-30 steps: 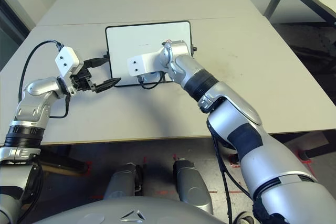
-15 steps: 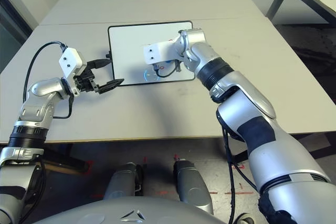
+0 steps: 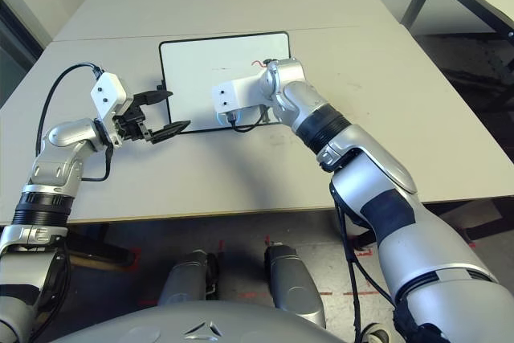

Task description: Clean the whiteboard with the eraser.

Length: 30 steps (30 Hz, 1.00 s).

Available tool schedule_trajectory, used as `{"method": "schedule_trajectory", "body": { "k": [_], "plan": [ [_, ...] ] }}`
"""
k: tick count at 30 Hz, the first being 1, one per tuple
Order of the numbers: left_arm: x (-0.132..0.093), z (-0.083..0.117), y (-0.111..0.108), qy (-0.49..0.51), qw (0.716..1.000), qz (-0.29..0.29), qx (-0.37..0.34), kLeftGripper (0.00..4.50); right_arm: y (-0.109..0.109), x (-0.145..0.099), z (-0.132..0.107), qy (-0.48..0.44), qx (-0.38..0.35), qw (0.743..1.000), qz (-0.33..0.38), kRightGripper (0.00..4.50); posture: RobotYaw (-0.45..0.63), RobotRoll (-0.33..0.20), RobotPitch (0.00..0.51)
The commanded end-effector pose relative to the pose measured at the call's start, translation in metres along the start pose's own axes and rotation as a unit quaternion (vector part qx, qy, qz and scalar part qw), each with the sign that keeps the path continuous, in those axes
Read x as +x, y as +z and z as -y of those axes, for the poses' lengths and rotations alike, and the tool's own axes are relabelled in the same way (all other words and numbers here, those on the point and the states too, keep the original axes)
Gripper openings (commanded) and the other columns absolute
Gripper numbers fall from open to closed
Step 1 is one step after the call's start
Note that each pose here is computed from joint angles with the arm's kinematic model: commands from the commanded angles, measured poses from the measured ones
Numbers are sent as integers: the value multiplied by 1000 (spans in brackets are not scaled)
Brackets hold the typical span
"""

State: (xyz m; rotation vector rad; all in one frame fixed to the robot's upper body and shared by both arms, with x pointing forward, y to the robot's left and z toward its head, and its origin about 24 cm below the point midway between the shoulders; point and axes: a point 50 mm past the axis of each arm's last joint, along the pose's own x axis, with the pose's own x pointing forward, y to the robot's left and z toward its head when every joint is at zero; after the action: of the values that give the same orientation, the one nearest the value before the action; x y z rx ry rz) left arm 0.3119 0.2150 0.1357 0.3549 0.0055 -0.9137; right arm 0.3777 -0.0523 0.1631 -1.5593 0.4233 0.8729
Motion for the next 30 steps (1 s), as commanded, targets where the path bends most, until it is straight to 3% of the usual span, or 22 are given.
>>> {"method": "schedule_trajectory", "body": {
  "k": [1,12,23,30],
  "plan": [
    [0,2,-1,-2,1000,-5,0,4500,10,14,-17,33,-1,999,7,366,-78,0,91],
    [-1,0,0,2,1000,-6,2,4500,18,16,-19,34,-1,999,17,366,-74,0,86],
    [0,-1,0,-1,1000,-5,4,4500,-36,8,-6,25,5,998,-52,366,-88,0,78],
    [3,-3,2,-4,1000,-4,7,4500,-49,-2,6,16,20,998,-61,366,-99,0,73]
  ]
}}
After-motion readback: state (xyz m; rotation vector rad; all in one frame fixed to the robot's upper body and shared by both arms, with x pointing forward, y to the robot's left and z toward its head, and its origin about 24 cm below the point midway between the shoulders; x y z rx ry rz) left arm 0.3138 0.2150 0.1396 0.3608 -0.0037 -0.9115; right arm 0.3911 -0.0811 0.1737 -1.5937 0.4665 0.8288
